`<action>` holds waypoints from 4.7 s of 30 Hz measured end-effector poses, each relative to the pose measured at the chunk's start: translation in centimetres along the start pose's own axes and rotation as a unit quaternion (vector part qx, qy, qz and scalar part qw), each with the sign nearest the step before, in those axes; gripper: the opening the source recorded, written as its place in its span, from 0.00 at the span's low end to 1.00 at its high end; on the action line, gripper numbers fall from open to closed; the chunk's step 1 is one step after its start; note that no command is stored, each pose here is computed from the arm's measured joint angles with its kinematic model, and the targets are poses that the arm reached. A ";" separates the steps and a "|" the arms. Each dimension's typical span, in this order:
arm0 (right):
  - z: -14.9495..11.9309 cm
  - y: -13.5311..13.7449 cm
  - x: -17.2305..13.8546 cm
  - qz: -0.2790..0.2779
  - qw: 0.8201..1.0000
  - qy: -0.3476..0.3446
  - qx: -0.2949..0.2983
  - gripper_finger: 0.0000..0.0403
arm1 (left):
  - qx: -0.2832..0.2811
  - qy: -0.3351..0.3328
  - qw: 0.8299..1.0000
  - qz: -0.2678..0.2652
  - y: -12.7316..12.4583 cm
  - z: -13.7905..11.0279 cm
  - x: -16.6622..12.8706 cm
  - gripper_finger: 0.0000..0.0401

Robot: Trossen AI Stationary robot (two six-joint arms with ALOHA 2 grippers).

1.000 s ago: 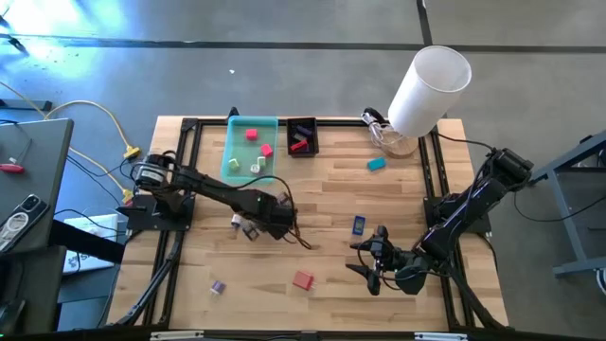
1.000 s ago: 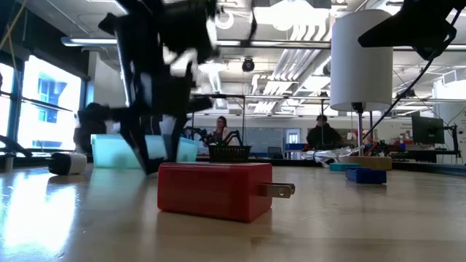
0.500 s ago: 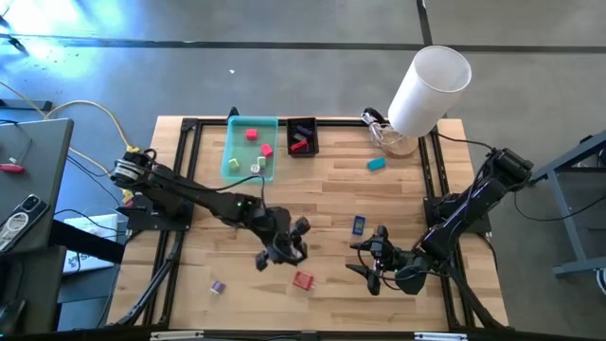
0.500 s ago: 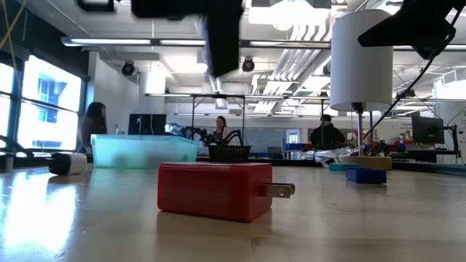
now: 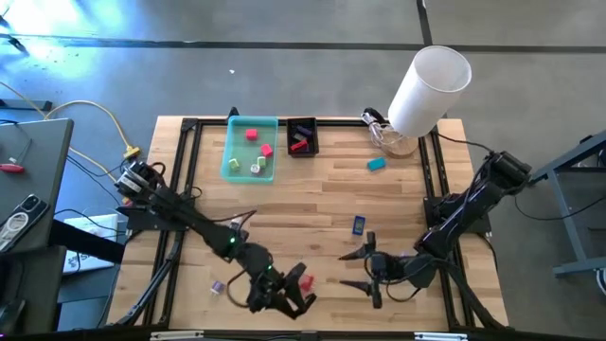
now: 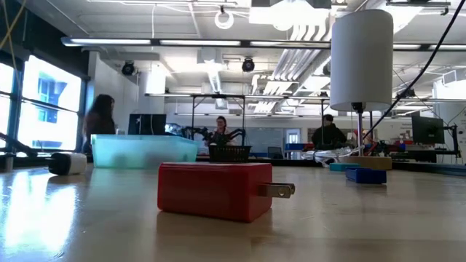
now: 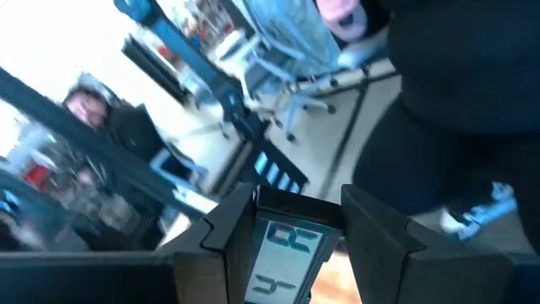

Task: Pick & Place Office items
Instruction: Put the black timer into the black bin

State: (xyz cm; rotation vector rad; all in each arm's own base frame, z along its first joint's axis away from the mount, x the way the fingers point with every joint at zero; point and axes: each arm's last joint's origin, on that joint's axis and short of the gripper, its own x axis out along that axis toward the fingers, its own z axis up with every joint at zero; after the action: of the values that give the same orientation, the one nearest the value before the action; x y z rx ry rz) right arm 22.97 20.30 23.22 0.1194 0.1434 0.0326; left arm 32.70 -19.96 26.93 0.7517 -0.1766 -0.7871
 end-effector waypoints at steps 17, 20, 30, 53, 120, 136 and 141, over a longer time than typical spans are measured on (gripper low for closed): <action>-2.8 -0.3 6.3 0.157 0.982 -0.105 -0.028 0.65 | 0.065 0.001 0.998 0.025 0.1 -0.3 0.4 0.35; -2.7 -0.8 6.6 0.180 0.978 -0.099 -0.018 0.65 | 0.070 0.002 0.997 0.033 0.5 -0.6 0.3 0.35; -2.5 -1.7 7.3 0.245 0.966 -0.082 0.017 0.56 | 0.046 -0.001 0.998 0.041 2.4 -2.3 -0.5 0.35; -3.3 -1.2 7.1 0.264 0.963 -0.048 -0.001 0.11 | -0.074 -0.015 0.997 0.026 2.8 -2.7 -0.8 0.57; 3.8 -38.7 12.7 -0.226 0.940 0.251 0.046 0.11 | -0.445 0.357 0.753 0.328 12.9 -9.0 -26.3 0.58; 0.3 -41.9 13.8 -0.233 0.928 0.284 0.056 0.11 | -0.439 0.377 0.759 0.298 13.1 -11.8 -25.7 0.58; 0.3 -42.2 13.6 -0.243 0.925 0.290 0.035 0.12 | -0.447 0.386 0.749 0.299 13.2 -13.3 -25.7 0.58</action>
State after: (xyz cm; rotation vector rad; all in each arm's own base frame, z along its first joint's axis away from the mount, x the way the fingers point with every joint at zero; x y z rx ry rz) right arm 37.48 -21.03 16.51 0.1408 0.7659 -0.4381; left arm 27.66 11.34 29.22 0.0132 0.6655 0.1537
